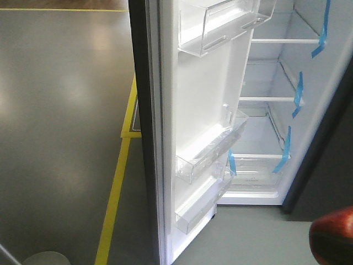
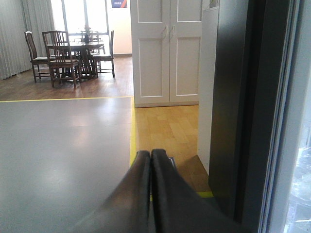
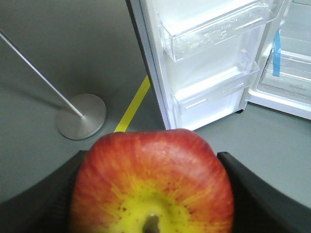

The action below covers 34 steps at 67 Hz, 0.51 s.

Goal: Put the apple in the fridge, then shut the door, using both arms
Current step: 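Approach close to the refrigerator door shelves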

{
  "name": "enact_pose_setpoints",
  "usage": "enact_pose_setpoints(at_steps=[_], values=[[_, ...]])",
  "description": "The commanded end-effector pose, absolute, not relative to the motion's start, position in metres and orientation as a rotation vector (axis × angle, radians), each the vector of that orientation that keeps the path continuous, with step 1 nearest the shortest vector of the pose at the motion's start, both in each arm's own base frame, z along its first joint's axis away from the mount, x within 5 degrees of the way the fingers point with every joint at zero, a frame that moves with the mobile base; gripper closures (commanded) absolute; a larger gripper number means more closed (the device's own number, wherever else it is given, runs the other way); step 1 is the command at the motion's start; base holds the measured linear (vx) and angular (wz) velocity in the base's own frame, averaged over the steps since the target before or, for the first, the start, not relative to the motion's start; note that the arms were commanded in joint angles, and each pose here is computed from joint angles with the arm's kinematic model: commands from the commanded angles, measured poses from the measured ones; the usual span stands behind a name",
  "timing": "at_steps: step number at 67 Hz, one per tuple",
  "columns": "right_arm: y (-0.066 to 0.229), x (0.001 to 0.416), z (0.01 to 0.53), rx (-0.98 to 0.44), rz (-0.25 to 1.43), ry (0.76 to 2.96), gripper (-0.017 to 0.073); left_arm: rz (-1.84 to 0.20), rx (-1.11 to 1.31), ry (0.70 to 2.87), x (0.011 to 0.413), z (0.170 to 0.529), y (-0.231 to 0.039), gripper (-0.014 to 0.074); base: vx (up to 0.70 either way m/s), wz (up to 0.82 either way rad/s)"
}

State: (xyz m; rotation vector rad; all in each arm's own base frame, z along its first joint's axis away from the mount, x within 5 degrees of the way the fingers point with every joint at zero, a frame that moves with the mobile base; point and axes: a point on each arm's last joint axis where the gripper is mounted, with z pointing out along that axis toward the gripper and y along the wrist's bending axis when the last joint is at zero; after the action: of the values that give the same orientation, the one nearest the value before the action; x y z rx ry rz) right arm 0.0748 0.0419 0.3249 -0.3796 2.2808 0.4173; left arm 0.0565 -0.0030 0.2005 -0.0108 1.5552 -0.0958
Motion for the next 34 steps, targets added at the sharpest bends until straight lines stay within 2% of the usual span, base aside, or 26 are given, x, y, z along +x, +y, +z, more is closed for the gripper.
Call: enact_pose_setpoints(at_steps=[1,34], values=[[0.0429,0.0784,0.3376,-0.364,0.427,2.194,0.0427,-0.101,-0.013,1.455,0.0540,0.2131,-0.0029,0.0600,0.09,-0.01],[0.0429,0.0784,0.3376,-0.364,0.427,2.194,0.0427,-0.101,-0.013,1.455,0.0540,0.2131,-0.0029,0.0600,0.08,-0.04]])
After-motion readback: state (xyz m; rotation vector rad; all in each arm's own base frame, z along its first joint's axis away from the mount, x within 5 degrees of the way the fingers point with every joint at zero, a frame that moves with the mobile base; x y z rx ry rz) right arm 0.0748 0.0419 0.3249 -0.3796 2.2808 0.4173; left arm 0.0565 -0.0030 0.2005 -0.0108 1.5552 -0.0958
